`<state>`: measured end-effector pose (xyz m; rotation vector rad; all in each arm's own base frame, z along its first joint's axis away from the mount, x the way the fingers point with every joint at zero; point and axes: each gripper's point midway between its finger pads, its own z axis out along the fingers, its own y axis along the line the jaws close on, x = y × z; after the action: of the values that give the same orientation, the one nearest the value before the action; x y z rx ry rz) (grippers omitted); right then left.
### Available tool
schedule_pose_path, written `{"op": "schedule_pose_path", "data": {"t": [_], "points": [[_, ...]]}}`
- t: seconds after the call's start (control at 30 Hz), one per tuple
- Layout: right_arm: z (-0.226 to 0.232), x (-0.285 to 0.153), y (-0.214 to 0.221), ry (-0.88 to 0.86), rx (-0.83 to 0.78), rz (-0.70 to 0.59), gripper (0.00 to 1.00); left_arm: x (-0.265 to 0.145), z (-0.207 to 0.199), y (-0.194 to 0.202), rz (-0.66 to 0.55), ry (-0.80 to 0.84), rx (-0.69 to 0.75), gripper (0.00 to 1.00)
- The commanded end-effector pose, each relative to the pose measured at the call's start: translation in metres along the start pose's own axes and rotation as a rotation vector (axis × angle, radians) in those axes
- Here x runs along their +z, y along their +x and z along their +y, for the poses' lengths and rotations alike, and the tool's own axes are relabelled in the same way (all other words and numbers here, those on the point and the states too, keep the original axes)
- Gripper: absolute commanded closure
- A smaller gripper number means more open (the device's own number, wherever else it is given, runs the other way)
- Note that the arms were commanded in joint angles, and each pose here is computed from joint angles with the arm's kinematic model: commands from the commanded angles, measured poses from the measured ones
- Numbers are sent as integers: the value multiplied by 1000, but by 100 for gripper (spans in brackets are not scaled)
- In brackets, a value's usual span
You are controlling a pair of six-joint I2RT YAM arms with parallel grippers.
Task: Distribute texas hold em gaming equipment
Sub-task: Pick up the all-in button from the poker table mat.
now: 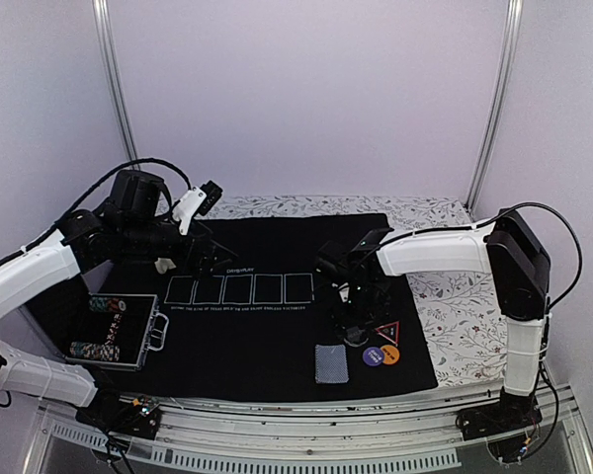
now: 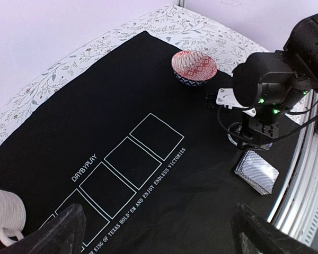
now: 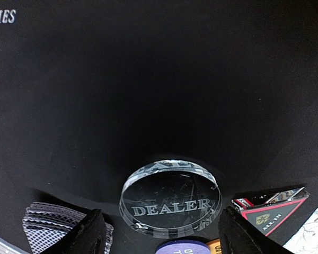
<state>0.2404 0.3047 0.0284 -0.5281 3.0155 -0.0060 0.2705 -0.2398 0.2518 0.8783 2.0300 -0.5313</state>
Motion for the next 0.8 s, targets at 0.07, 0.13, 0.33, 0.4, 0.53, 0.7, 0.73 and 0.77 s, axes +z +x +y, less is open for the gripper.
{"op": "schedule_pose_path", "data": {"t": [0.07, 0.13, 0.33, 0.4, 0.53, 0.7, 0.73, 0.77], "points": [[-12, 11, 11, 41, 24, 37, 26, 2, -3, -1, -12, 11, 15, 2], [-12, 13, 11, 33, 28, 40, 27, 1, -4, -2, -14, 12, 18, 2], [-8, 20, 12, 19, 25, 51, 31, 3, -4, -1, -9, 15, 14, 2], [-7, 23, 11, 15, 21, 51, 32, 3, -4, -1, -9, 15, 12, 2], [-3, 25, 8, 6, 19, 51, 34, 3, -4, -2, -10, 14, 14, 2], [-7, 32, 11, 45, 16, 77, 35, 3, -4, -2, -12, 14, 17, 2], [-8, 32, 11, 47, 16, 79, 36, 2, -4, -2, -12, 14, 17, 2], [-8, 32, 11, 49, 17, 79, 38, 2, -4, -3, -13, 14, 18, 2]]}}
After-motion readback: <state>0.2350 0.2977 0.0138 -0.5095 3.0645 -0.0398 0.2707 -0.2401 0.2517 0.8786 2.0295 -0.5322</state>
